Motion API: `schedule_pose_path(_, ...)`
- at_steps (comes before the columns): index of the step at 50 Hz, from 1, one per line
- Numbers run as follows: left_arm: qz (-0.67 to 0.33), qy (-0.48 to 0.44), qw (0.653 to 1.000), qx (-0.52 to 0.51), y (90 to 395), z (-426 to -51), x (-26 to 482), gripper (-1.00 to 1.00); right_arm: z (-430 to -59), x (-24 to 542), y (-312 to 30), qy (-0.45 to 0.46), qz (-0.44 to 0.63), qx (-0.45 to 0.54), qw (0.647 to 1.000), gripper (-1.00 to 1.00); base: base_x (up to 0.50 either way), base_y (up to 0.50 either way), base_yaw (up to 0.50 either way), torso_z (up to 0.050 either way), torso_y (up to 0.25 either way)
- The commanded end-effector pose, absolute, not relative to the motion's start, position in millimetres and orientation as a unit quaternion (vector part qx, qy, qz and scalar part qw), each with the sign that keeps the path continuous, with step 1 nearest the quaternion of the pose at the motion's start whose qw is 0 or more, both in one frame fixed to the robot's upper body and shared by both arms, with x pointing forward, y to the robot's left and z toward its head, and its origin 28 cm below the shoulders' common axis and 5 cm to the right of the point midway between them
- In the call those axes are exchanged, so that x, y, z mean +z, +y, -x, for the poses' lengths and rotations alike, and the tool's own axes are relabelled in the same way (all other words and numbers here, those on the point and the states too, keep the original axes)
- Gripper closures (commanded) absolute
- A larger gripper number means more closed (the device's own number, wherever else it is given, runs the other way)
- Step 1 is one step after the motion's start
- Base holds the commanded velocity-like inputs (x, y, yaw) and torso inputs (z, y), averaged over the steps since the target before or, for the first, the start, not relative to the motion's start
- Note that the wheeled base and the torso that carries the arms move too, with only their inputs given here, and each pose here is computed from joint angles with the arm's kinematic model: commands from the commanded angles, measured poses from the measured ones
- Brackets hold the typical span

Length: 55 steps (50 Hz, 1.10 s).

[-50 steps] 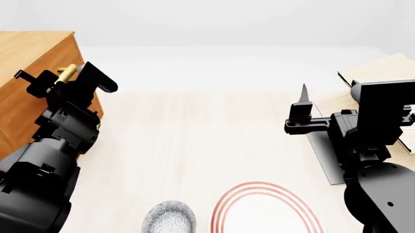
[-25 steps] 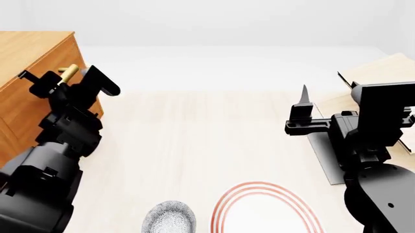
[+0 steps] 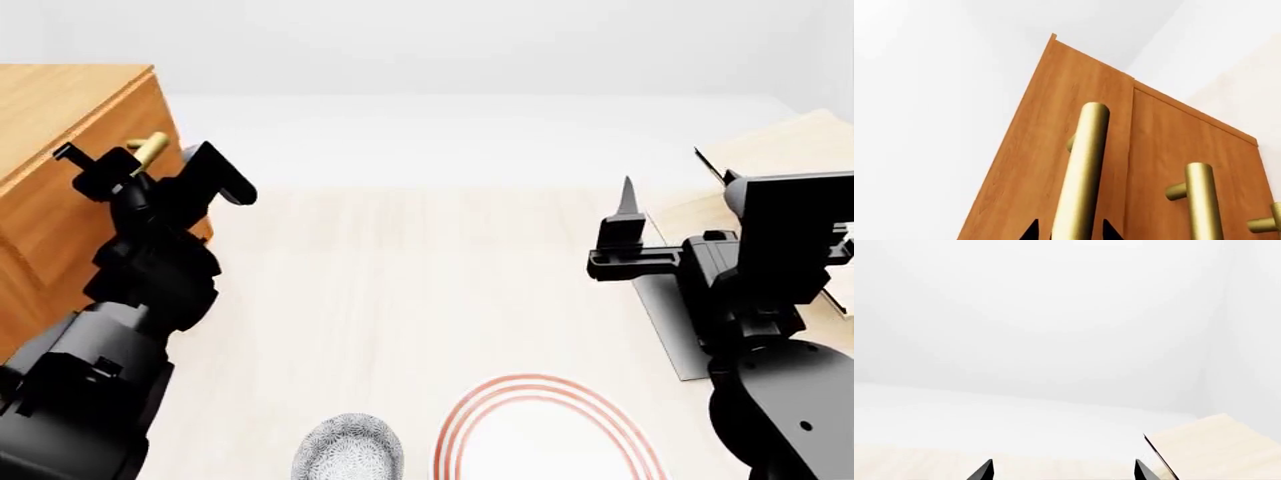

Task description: Open the top drawer of the cabinet and put the bowl in it.

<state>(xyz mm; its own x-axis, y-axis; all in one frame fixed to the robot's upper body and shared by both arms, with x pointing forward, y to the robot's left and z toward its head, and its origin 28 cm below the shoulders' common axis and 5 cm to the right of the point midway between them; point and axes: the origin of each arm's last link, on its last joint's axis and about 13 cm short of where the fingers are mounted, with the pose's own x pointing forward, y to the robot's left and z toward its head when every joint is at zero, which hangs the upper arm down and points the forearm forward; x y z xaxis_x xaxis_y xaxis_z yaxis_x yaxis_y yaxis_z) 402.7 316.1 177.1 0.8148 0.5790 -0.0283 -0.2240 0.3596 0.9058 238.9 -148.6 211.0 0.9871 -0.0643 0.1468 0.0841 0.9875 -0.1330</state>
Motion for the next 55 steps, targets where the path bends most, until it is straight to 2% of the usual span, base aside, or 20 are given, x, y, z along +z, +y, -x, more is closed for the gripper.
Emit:
schedule_pose_path(1,-0.446,0.129,0.873,0.149,269,-410,183,1.00,-239,210,-148,-0.072,0.069,-0.037,0.994,-1.00,0.01,0.00,-0.01,0.000,0.000)
schedule_pose_path(35,-0.455,0.109,0.876,0.118,255,-400,182,1.00,-238,209,-149,-0.071,0.066,-0.037,0.995,-1.00,0.01,0.00,-0.01,0.000,-0.003)
schedule_pose_path(55,-0.473,0.074,0.875,0.073,235,-384,186,1.00,-238,208,-149,-0.071,0.065,-0.036,0.995,-1.00,0.00,0.00,-0.01,0.000,-0.002)
